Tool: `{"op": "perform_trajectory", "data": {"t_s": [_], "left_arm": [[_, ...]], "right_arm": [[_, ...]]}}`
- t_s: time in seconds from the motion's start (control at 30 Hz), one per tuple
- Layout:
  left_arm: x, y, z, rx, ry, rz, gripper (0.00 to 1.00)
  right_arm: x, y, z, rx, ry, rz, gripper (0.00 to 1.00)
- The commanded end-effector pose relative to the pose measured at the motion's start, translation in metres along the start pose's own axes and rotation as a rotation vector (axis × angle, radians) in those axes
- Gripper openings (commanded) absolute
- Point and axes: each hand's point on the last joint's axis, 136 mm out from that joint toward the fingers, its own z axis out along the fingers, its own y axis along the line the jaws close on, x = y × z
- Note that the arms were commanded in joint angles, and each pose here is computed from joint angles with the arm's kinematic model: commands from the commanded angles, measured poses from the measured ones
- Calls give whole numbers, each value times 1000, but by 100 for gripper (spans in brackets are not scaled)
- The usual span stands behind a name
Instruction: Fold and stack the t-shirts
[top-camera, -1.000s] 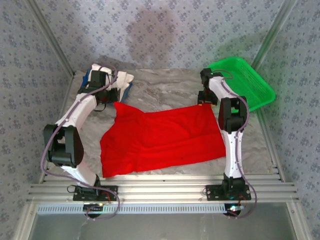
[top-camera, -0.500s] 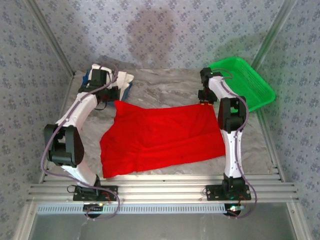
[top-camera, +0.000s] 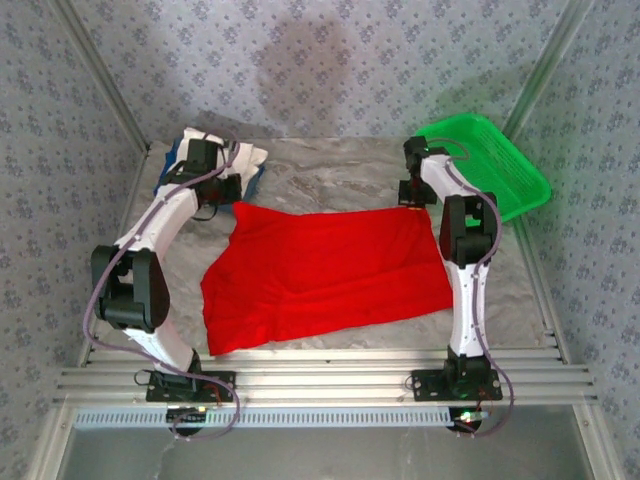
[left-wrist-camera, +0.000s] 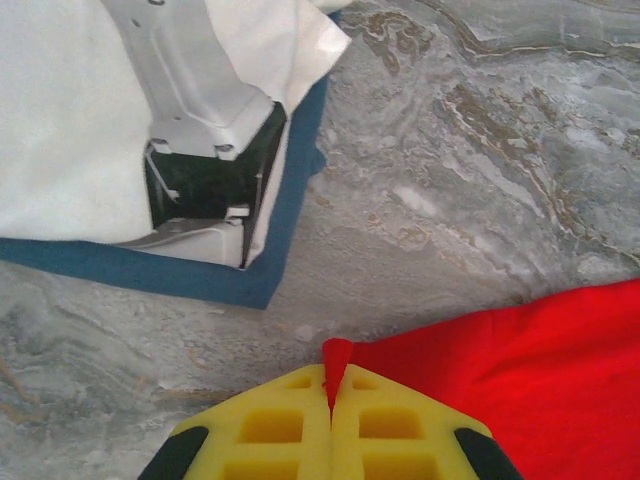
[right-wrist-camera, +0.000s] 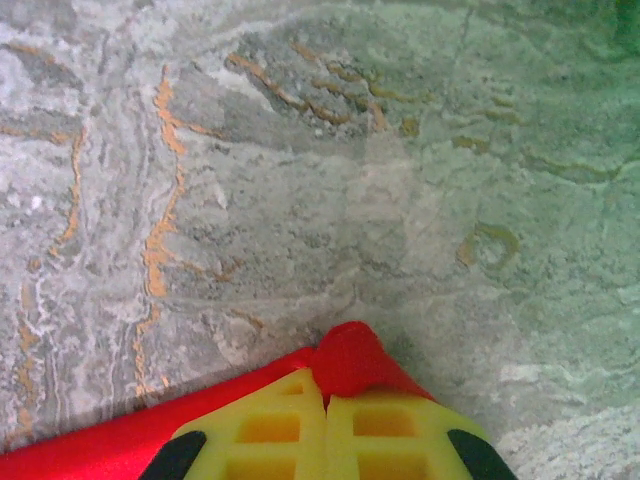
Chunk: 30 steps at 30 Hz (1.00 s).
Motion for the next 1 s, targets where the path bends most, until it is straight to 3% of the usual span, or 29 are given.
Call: {"op": "perform_trajectory", "data": {"t_s": [0.0, 0.47, 0.97], "left_arm": [[-10, -18, -20, 54, -41, -17, 0], [7, -22, -74, 105, -130, -166, 0], [91, 14, -103, 37, -115, -455, 0]], "right_arm": [[-15, -2, -31, -42, -95, 40, 0], [3, -6, -64, -82, -132, 49, 0], [42, -10, -75, -107, -85, 65, 0]]}}
